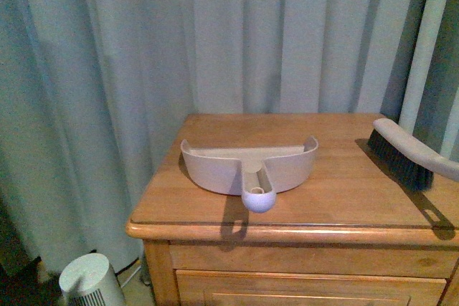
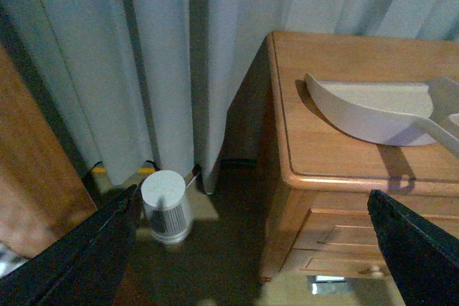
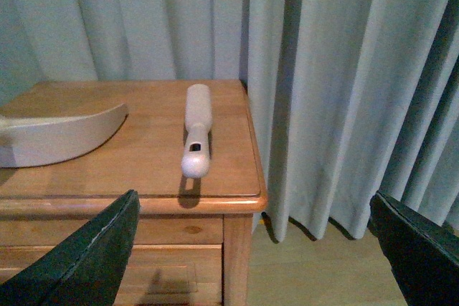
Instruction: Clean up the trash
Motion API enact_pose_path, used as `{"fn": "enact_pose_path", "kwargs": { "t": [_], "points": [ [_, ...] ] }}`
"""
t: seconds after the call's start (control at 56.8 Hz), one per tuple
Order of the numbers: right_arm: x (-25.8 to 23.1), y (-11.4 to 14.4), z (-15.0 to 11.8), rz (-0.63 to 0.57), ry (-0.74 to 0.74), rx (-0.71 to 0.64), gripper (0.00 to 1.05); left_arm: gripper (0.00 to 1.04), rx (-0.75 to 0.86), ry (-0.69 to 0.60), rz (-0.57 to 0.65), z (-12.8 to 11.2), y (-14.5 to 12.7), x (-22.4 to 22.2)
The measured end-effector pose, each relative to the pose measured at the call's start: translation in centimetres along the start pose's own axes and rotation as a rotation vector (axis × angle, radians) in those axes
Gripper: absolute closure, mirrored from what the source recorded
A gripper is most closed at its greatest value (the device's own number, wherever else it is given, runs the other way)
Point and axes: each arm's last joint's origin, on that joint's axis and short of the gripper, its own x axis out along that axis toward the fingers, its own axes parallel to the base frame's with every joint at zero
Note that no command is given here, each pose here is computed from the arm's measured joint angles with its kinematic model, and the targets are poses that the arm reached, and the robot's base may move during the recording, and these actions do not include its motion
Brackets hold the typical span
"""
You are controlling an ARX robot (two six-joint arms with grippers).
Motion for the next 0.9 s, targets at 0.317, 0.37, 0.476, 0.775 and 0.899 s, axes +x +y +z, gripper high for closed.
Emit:
{"fn": "enact_pose_path", "kwargs": {
  "t": [0.317, 0.37, 0.476, 0.775, 0.899],
  "points": [
    [0.0, 0.0, 0.0, 0.000, 0.000, 0.000, 0.07, 0.08, 0.057, 0.245, -0.080, 10.1, -9.1, 11.2],
    [0.0, 0.0, 0.0, 0.000, 0.000, 0.000, 0.07, 0.08, 0.050, 0.259, -0.102, 10.4, -11.6, 12.4],
    [0.0, 0.0, 0.0, 0.000, 0.000, 0.000, 0.07, 0.08, 0.042, 0.300, -0.131, 9.9, -15.5, 14.0],
    [0.0, 0.0, 0.0, 0.000, 0.000, 0.000, 0.07, 0.08, 0.038, 0.438, -0.081, 5.2, -19.8, 16.8],
    [0.0, 0.0, 0.0, 0.000, 0.000, 0.000, 0.07, 0.08, 0.038, 0.448, -0.082, 4.5, -20.3, 17.2]
  ]
}}
